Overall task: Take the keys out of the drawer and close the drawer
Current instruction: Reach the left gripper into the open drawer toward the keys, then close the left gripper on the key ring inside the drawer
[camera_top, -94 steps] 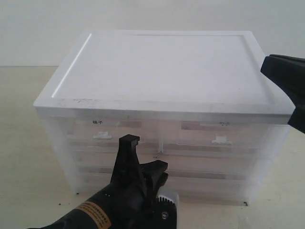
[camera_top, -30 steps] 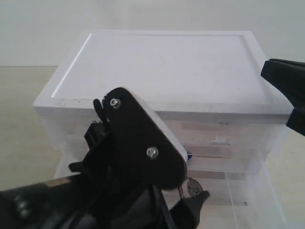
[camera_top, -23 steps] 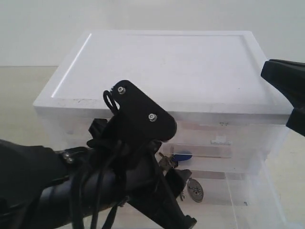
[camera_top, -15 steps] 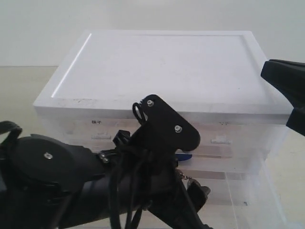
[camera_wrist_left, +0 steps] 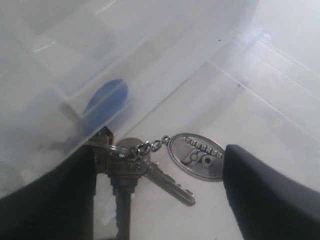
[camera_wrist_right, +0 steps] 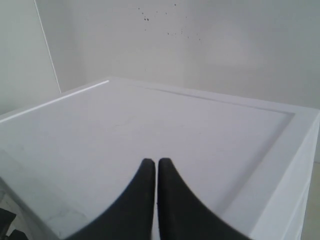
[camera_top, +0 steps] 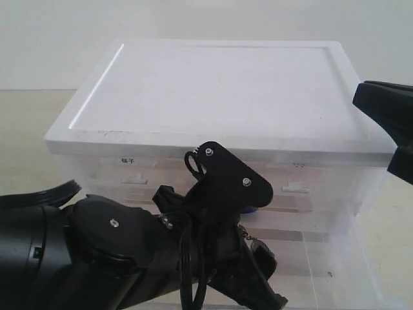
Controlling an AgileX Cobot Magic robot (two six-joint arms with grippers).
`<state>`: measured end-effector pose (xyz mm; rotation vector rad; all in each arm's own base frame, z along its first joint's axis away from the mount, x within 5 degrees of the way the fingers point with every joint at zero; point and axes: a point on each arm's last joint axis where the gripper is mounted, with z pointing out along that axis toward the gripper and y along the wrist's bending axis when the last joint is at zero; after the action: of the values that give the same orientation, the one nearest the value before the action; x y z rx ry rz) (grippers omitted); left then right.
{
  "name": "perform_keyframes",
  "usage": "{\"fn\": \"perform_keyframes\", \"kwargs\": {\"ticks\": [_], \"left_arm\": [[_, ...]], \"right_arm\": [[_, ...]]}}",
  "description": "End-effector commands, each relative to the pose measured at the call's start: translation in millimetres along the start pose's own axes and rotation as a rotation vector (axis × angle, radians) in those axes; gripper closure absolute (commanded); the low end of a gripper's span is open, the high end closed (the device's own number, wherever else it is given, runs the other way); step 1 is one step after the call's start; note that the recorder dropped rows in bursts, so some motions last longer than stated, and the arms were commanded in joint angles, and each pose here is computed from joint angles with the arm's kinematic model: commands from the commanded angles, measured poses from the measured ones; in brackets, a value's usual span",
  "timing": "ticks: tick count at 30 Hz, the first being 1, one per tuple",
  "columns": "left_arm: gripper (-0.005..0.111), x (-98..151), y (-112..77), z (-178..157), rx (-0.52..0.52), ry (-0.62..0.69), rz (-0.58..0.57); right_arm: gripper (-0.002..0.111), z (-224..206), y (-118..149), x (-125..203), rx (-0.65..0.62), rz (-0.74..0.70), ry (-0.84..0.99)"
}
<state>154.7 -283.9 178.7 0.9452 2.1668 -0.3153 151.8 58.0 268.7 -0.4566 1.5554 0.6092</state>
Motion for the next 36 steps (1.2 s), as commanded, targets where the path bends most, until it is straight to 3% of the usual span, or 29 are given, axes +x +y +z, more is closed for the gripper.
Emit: {"fn": "perform_keyframes", "kwargs": {"ticks": [1, 6, 8, 12, 14, 17, 22, 27, 30, 35, 36], "left_arm": [[0.046, 0.8, 6.3, 3.3, -0.056, 0.007, -0.061], [0.029, -9.8, 5.5, -9.2, -0.024, -0.040, -0.083], [0.029, -13.5, 6.4, -14.9, -0.018, -0.059, -0.090], [0.029, -16.2, 18.5, -20.0, -0.140, -0.080, -0.099], [0.029, -15.6, 18.9, -19.1, -0.147, -0.078, -0.108], [0.029, -12.5, 12.3, -13.5, -0.088, -0.058, -0.108], [0.029, -1.8, 20.3, 0.7, -0.219, -0.016, -0.124], [0.030, 8.8, 19.7, 14.5, -0.244, 0.026, -0.151], [0.042, 10.7, 18.5, 17.2, -0.238, 0.033, -0.160], [0.102, 9.8, 5.5, 19.3, -0.091, 0.038, -0.094], [0.101, 9.9, 2.5, 19.5, -0.058, 0.040, -0.078]], "right_arm": [[0.108, 0.3, -0.4, -0.6, -0.001, -0.004, 0.004], [0.108, 0.3, -0.4, -0.6, -0.001, -0.002, 0.004], [0.108, 0.3, -0.4, -0.6, -0.001, -0.002, 0.004], [0.108, 0.3, -0.4, -0.6, -0.001, -0.002, 0.004], [0.108, 0.3, -0.4, -0.6, -0.001, -0.002, 0.004], [0.108, 0.3, -0.4, -0.6, -0.001, -0.002, 0.004], [0.108, 0.3, -0.3, -0.5, -0.001, -0.001, 0.005], [0.108, 0.3, -0.3, -0.5, -0.002, 0.001, 0.005], [0.108, 0.3, -0.3, -0.5, -0.002, 0.001, 0.005], [0.108, 0.3, -0.3, -0.5, -0.002, 0.001, 0.005], [0.108, 0.3, -0.3, -0.5, -0.002, 0.001, 0.005]]}}
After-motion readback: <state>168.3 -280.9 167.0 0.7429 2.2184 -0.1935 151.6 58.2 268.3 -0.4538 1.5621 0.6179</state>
